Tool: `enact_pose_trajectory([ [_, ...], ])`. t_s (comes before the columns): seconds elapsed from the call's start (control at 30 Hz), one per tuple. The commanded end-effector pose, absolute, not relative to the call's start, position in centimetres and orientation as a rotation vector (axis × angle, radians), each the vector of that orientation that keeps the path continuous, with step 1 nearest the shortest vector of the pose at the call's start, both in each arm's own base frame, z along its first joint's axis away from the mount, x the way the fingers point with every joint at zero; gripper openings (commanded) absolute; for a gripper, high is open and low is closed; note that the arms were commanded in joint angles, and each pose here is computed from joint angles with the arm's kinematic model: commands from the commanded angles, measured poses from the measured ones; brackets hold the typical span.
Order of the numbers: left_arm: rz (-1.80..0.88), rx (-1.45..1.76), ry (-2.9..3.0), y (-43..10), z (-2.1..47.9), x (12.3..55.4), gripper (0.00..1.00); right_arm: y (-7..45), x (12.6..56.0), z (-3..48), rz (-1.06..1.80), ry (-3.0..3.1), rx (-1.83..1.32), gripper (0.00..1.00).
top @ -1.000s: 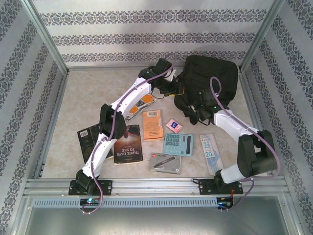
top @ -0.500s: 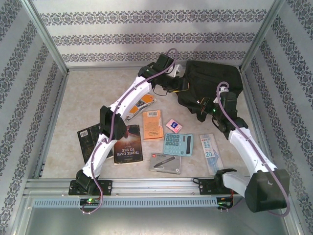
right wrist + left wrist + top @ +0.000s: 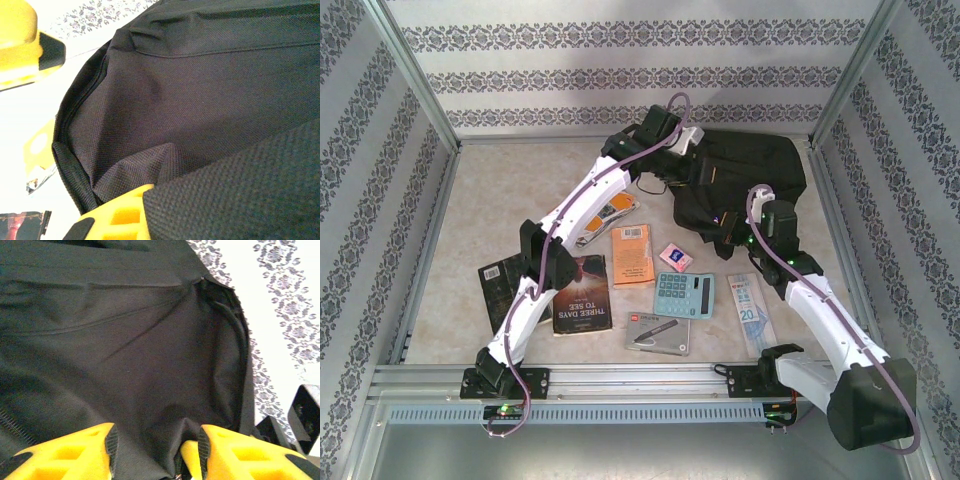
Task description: Pack the student bag
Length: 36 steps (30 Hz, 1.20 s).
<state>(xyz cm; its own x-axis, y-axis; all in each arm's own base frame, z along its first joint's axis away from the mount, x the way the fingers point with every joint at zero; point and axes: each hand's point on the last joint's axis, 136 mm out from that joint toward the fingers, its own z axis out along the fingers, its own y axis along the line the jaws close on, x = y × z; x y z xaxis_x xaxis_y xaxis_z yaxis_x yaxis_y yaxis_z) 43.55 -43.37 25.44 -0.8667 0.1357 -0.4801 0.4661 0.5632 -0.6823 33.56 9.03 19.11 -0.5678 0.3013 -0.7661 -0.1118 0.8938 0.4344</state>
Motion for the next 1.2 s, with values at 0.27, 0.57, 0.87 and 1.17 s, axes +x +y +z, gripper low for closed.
enact_pose_trajectory([
  [0.27,-1.249,0.598,2.612,-44.5,18.4,41.1,0.44,8.0,34.5,18.5,0.584,2.106,0.228,0.0],
  [0.57,-1.24,0.65,2.709,-45.0,16.0,37.9,0.43,6.5,35.6,16.5,0.54,2.16,0.346,0.0],
  [0.87,-1.294,0.664,2.753,-45.6,15.5,35.8,0.42,5.5,36.6,15.0,0.515,2.206,0.443,0.0],
  [1.17,-1.409,0.706,2.765,-46.5,15.7,34.0,0.43,5.2,37.3,14.1,0.582,2.213,0.538,0.0],
])
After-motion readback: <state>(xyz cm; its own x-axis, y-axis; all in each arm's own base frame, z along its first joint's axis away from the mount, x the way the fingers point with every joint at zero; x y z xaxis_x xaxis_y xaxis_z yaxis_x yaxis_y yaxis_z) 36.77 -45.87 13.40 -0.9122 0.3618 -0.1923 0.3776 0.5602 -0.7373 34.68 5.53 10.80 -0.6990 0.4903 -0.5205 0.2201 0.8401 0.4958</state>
